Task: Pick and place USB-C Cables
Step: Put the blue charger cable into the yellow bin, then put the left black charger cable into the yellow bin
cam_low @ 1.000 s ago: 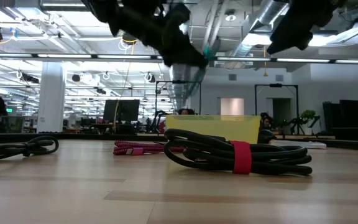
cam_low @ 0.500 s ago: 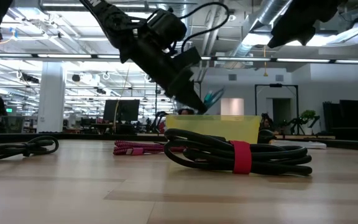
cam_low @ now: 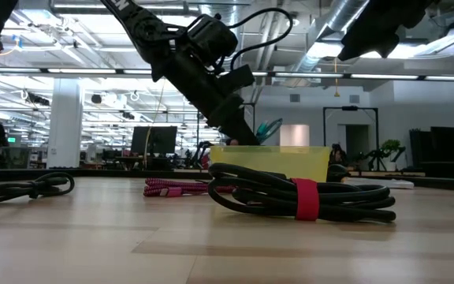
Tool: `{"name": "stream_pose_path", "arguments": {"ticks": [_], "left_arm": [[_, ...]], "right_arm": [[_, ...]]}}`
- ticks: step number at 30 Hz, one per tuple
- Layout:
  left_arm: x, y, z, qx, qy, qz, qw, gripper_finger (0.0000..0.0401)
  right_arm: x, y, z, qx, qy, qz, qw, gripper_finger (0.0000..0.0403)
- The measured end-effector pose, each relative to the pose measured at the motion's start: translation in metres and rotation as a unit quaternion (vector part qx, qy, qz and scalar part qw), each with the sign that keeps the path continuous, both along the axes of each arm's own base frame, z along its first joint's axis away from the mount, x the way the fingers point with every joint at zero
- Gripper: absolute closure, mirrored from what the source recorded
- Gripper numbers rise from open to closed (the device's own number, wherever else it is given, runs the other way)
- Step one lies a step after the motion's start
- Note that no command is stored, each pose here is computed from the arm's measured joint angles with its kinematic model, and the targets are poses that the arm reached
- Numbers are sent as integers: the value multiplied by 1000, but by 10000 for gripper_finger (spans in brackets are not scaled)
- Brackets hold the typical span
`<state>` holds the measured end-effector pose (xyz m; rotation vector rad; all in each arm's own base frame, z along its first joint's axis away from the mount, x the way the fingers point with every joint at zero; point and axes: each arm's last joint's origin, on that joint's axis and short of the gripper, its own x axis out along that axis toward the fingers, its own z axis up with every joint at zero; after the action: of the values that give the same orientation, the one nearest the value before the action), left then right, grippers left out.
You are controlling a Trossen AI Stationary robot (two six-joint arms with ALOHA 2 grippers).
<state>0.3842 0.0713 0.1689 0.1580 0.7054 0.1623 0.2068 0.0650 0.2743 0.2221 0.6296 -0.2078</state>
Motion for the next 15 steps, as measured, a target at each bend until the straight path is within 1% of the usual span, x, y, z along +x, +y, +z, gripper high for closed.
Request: {"name": "stream_pose_path", "arguments": {"ticks": [8, 15], "left_arm": [[-1, 0, -1, 0, 5, -5, 1000, 341], [-1, 0, -1, 2, 7, -5, 1000, 287]], "right_arm": [[0, 0, 0, 1, 0, -1, 1000, 220], [0, 0, 0, 1, 0, -1, 1000, 218]]}}
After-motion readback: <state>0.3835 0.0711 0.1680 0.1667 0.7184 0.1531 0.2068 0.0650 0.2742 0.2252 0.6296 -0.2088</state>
